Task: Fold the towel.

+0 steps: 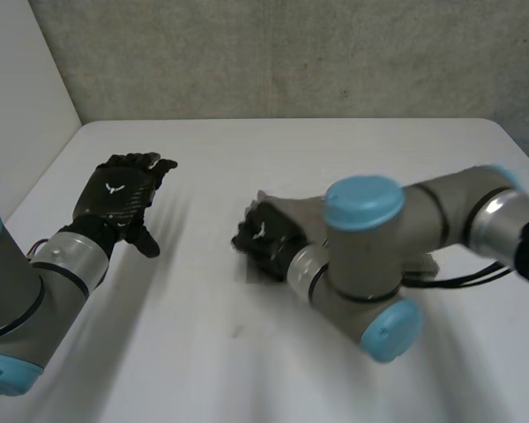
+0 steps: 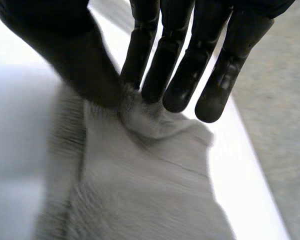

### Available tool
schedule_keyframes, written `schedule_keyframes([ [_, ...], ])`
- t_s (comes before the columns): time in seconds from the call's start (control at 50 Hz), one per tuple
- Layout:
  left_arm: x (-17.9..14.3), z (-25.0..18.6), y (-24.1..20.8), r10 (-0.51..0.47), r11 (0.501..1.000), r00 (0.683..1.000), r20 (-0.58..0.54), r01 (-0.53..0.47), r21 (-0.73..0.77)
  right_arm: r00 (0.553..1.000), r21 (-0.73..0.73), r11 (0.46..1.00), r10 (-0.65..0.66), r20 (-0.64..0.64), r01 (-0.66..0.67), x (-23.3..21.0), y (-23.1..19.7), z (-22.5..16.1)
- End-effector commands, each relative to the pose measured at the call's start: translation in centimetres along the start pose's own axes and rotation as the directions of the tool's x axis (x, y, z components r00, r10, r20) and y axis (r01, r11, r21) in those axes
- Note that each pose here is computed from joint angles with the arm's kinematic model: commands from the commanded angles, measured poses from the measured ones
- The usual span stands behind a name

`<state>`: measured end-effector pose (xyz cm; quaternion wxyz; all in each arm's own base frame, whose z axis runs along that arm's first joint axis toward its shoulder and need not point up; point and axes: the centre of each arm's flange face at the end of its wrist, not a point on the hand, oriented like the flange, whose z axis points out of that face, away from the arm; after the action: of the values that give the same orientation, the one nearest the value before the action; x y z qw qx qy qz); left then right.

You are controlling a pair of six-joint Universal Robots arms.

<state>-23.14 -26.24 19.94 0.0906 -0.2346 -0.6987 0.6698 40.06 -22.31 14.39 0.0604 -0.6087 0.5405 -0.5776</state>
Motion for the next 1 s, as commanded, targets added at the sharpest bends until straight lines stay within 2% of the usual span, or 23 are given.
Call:
schedule_keyframes([
  [0.02, 0.2, 0.0, 0.1, 0.000, 1.000, 1.000, -0.006, 0.000, 0.000, 0.998, -0.035, 0.999, 0.031, -0.046, -0.033, 0.9, -0.2, -1.1],
  [0.08, 0.2, -0.1, 0.1, 0.000, 1.000, 1.000, -0.007, 0.000, -0.001, 0.995, -0.027, 0.997, 0.071, -0.071, -0.073, 2.1, -0.5, -1.8],
  [0.12, 0.3, -0.1, 0.1, 0.000, 1.000, 1.000, -0.009, 0.000, -0.001, 0.968, -0.032, 0.976, 0.209, -0.142, -0.215, 5.0, 0.7, -3.2],
  [0.14, 0.3, -0.1, 0.1, 0.000, 1.000, 1.000, -0.009, 0.000, -0.001, 0.967, -0.032, 0.976, 0.210, -0.143, -0.216, 5.0, 0.7, -3.2],
  [0.18, 0.3, -0.1, 0.1, 0.000, 1.000, 1.000, -0.009, 0.000, -0.001, 0.911, -0.024, 0.933, 0.346, -0.226, -0.360, 8.2, 2.4, -5.1],
  [0.2, 0.3, -0.1, 0.1, 0.000, 1.000, 1.000, -0.009, 0.000, -0.001, 0.910, -0.023, 0.932, 0.347, -0.226, -0.361, 8.2, 2.4, -5.1],
  [0.22, 0.3, 0.0, 0.0, 0.001, 1.000, 1.000, -0.009, -0.001, 0.000, 0.880, -0.023, 0.909, 0.398, -0.260, -0.417, 9.5, 3.4, -6.1],
  [0.24, 0.3, -0.1, 0.1, 0.000, 1.000, 1.000, -0.010, 0.000, -0.001, 0.880, -0.023, 0.908, 0.398, -0.261, -0.418, 9.5, 3.4, -6.1],
  [0.28, 0.3, -0.1, 0.0, 0.001, 1.000, 1.000, -0.010, -0.001, 0.001, 0.829, -0.054, 0.860, 0.469, -0.305, -0.507, 10.8, 6.4, -7.4],
  [0.3, 0.3, -0.1, 0.0, 0.001, 1.000, 1.000, -0.010, -0.001, 0.001, 0.829, -0.054, 0.860, 0.469, -0.305, -0.507, 10.8, 6.4, -7.4],
  [0.4, 0.5, 0.0, 0.2, 0.000, 1.000, 1.000, -0.014, 0.000, -0.003, 0.790, -0.146, 0.805, 0.500, -0.354, -0.575, 11.7, 12.2, -9.3],
  [0.56, 0.6, 0.0, 0.2, 0.003, 1.000, 1.000, -0.017, -0.003, 0.004, 0.785, -0.210, 0.784, 0.478, -0.395, -0.584, 11.9, 17.2, -10.0],
  [0.68, 0.9, 0.0, 0.3, 0.004, 1.000, 1.000, -0.024, -0.003, 0.003, 0.779, -0.195, 0.778, 0.505, -0.371, -0.597, 11.8, 17.9, -9.7],
  [0.9, 0.9, -0.2, 0.4, 0.003, 1.000, 1.000, -0.023, -0.003, -0.001, 0.789, -0.108, 0.825, 0.480, -0.383, -0.554, 14.4, 16.2, -9.0],
  [0.94, 0.8, -0.2, 0.1, 0.002, 1.000, 1.000, -0.020, -0.002, 0.006, 0.820, -0.057, 0.865, 0.449, -0.355, -0.499, 14.9, 13.4, -8.1],
  [1.0, 0.9, -0.2, -0.3, 0.005, 1.000, 1.000, -0.021, -0.004, 0.018, 0.844, -0.020, 0.888, 0.428, -0.324, -0.459, 14.7, 11.2, -7.3],
])
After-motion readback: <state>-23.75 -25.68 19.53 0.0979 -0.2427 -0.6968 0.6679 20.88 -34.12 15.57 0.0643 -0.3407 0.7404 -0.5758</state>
